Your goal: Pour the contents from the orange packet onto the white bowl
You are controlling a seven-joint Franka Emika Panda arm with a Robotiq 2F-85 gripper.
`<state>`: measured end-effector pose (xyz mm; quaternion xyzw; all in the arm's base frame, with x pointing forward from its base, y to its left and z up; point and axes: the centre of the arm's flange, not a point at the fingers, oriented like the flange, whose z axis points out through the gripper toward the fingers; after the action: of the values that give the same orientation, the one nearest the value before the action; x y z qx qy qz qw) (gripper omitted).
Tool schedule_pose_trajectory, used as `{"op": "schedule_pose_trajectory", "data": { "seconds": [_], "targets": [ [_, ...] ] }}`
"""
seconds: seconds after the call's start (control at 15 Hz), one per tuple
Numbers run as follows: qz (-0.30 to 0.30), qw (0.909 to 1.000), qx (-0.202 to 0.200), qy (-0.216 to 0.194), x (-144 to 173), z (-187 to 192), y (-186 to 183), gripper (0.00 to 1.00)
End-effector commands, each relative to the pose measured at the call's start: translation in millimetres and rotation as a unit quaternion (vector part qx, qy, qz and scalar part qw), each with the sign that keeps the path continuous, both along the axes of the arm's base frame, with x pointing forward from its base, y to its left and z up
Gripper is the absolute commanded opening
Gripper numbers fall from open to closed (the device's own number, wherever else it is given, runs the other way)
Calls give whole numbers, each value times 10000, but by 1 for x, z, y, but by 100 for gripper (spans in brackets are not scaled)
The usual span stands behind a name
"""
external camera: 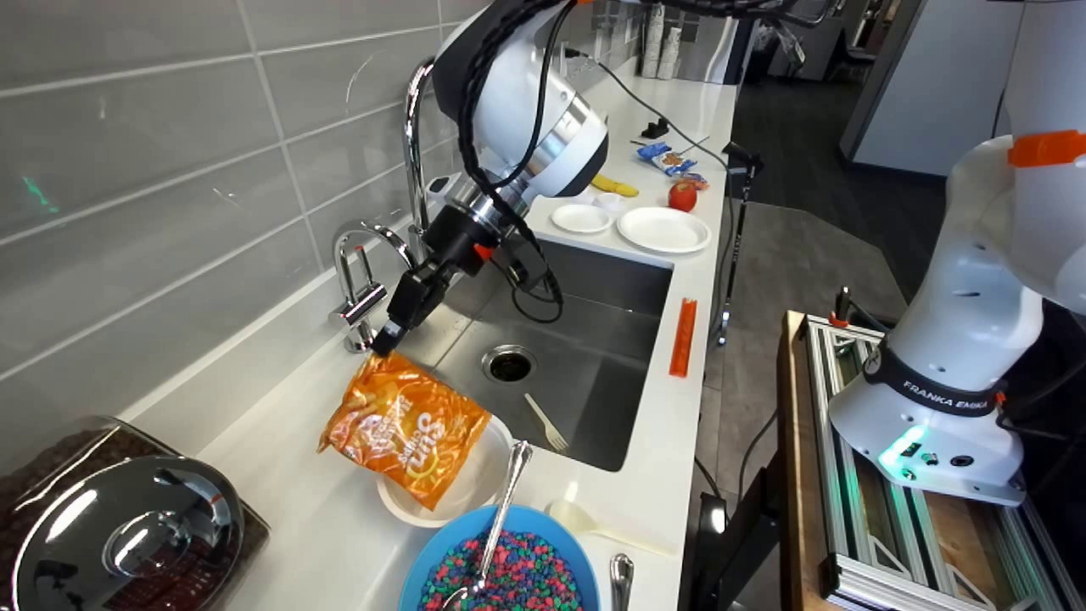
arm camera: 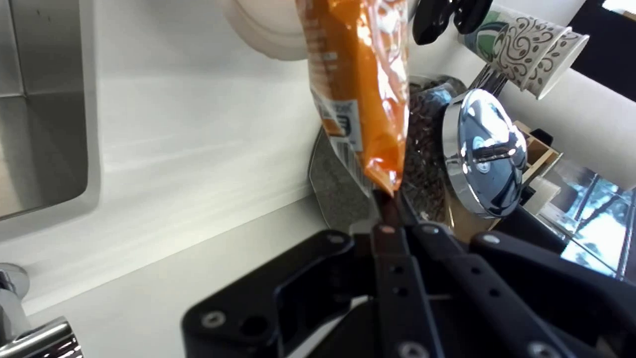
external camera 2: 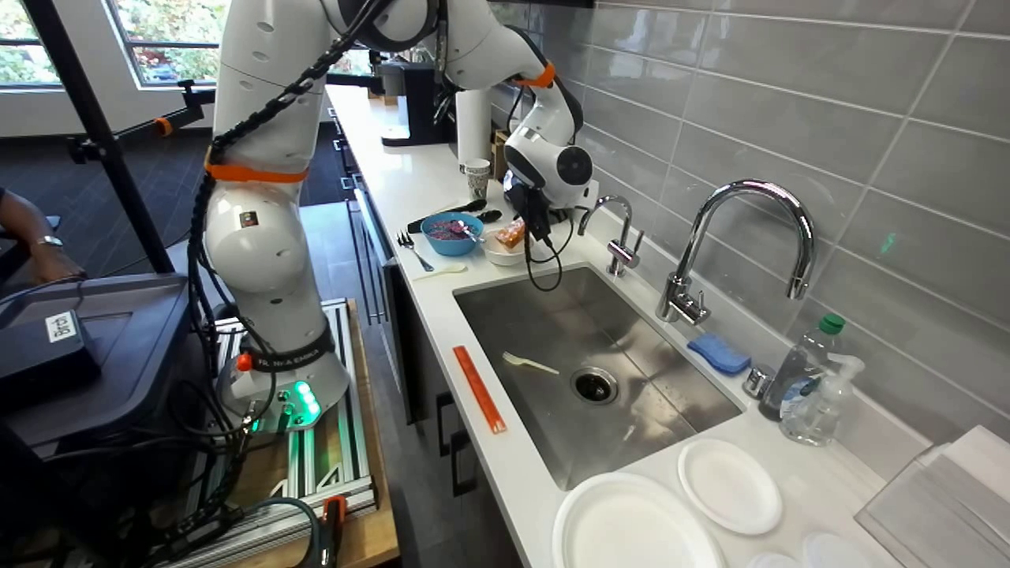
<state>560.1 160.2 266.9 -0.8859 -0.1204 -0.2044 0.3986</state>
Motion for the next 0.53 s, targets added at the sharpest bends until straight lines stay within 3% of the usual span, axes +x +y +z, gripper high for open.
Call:
{"op": "schedule_pose_trajectory", "data": {
  "seconds": [0.0, 0.47],
  "targets": [
    [223, 9993, 157, -259, -18, 4, 3, 0],
    [618, 9957, 281, -633, -32, 13, 11, 0]
  ]
}}
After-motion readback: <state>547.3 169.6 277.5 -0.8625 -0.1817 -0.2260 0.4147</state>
